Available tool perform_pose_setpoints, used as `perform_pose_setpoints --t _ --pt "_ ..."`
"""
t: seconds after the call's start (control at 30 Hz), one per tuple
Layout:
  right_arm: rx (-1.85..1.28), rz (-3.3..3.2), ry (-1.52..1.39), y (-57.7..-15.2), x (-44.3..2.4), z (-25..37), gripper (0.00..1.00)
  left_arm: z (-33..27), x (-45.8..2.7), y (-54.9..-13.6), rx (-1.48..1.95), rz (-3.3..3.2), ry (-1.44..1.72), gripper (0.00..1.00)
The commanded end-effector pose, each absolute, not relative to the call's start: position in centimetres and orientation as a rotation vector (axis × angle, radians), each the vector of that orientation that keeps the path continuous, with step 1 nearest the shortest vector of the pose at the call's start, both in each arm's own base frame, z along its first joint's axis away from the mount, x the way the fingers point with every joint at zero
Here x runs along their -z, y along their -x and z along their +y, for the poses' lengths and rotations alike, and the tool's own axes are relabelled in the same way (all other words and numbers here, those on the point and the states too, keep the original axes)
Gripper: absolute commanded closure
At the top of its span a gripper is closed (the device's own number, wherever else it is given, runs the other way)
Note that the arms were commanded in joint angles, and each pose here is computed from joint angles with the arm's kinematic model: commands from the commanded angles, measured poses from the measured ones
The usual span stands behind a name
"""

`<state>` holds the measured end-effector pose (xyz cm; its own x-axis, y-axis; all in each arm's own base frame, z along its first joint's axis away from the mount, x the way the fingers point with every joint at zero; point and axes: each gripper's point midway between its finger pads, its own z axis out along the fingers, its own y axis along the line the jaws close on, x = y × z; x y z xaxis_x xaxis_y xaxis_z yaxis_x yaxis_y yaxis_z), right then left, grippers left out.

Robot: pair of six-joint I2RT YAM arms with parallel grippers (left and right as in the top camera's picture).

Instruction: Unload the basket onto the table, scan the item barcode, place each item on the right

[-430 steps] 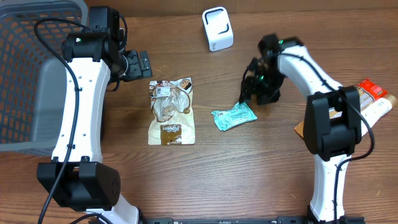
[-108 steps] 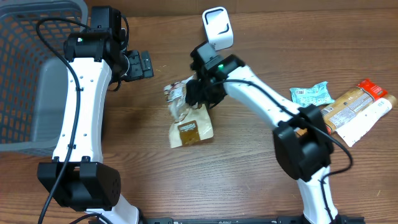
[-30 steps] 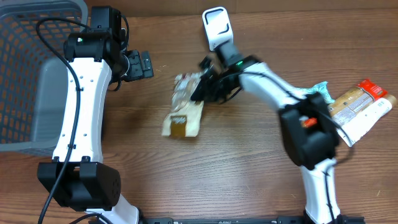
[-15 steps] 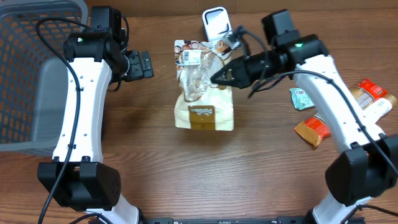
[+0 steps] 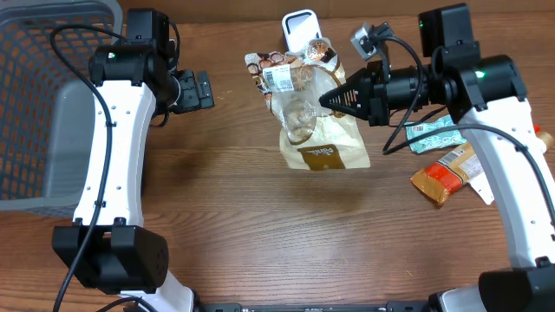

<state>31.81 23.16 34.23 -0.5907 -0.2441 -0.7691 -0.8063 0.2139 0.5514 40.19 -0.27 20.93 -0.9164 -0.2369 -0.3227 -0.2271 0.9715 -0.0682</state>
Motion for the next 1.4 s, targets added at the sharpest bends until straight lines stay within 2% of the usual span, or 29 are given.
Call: perform_pose_setpoints --t 0.0,0.2,0.3,0.5,0.77,0.97,1.2,1.37 --pt "-1.386 1.911 0.999 -31.0 -35.4 23.2 0.96 -0.4 -20.6 -40.2 0.043 2.798 0.309 0.00" --pt "-1.386 1.912 0.998 -31.0 -35.3 23.3 0.96 -0.4 -20.6 -40.2 0.043 2.798 0.309 0.00" --pt "-1.313 2.039 0.917 -32.1 -33.9 23.2 0.96 -0.4 -20.6 -40.2 0.043 2.798 0.309 0.00" --pt "-0.853 2.420 0.687 -35.6 -27.0 22.7 0.96 -0.4 -20.6 -40.2 0.043 2.798 0.309 0.00" --pt "-0.198 2.662 0.595 -37.3 -18.2 22.9 0.96 -0.4 -20.6 -40.2 0.043 2.798 0.309 0.00" --pt "0.205 2.737 0.546 -37.6 -13.3 21.2 0.96 -0.4 -20.6 -40.2 0.043 2.798 0.309 0.00" --pt "0.461 2.764 0.475 -37.7 -11.2 18.7 0.96 -0.4 -20.6 -40.2 0.043 2.798 0.309 0.00" --pt "0.401 2.819 0.522 -37.1 -9.8 19.6 0.96 -0.4 -20.6 -40.2 0.043 2.798 0.309 0.00"
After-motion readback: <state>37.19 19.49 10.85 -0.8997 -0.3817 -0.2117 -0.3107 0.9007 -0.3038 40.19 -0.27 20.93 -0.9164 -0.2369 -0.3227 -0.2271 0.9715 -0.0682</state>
